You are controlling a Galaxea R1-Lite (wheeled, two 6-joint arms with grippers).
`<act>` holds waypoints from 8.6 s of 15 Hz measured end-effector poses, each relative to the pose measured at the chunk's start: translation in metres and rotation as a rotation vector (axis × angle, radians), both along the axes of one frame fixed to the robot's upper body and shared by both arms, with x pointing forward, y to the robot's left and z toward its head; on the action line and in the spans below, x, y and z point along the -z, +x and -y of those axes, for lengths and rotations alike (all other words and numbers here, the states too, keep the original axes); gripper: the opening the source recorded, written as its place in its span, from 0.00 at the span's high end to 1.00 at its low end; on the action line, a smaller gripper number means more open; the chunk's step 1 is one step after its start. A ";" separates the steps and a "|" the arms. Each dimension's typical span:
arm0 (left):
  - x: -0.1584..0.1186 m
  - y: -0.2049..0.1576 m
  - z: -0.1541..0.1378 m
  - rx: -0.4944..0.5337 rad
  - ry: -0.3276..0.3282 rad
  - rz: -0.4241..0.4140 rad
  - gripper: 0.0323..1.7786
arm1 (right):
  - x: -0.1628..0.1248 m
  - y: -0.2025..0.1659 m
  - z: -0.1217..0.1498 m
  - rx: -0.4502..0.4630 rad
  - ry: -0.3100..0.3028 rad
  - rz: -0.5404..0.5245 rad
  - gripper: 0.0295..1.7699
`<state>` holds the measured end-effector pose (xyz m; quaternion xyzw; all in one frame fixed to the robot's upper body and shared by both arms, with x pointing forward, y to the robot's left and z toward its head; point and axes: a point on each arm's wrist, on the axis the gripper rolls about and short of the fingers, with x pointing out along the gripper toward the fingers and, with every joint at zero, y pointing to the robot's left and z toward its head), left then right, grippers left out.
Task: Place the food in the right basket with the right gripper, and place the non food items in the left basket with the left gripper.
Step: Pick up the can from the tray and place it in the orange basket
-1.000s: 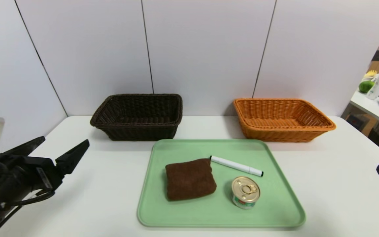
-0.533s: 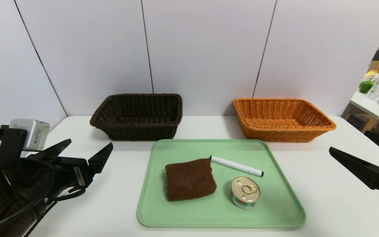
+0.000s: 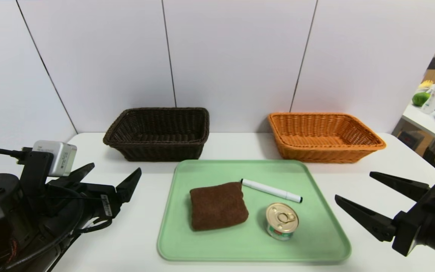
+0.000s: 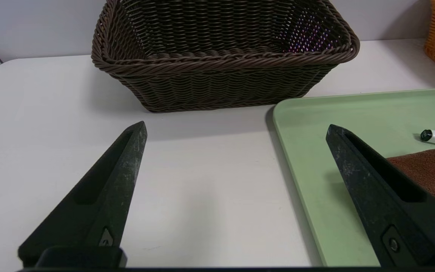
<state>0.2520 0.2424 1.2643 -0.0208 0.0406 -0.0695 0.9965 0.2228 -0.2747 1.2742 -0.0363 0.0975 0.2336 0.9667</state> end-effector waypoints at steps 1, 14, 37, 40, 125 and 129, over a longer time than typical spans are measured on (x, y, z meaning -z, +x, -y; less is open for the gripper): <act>0.000 0.000 0.001 0.003 0.000 0.001 0.05 | 0.006 0.001 -0.003 -0.009 -0.003 -0.007 0.04; -0.003 -0.005 0.007 0.011 -0.004 0.016 0.05 | 0.064 0.005 -0.043 -0.174 0.000 -0.043 0.04; -0.004 -0.010 0.003 0.012 -0.011 0.022 0.05 | 0.106 0.036 -0.072 -0.169 -0.101 -0.098 0.04; -0.003 -0.011 0.003 0.013 -0.008 0.021 0.05 | 0.109 0.043 -0.076 -0.170 -0.105 -0.094 0.04; 0.007 -0.014 0.016 0.060 0.033 -0.024 0.05 | 0.008 0.291 0.023 0.311 -0.293 -0.197 0.33; 0.007 -0.014 0.016 0.060 0.033 -0.023 0.05 | 0.007 0.291 0.023 0.312 -0.294 -0.194 0.21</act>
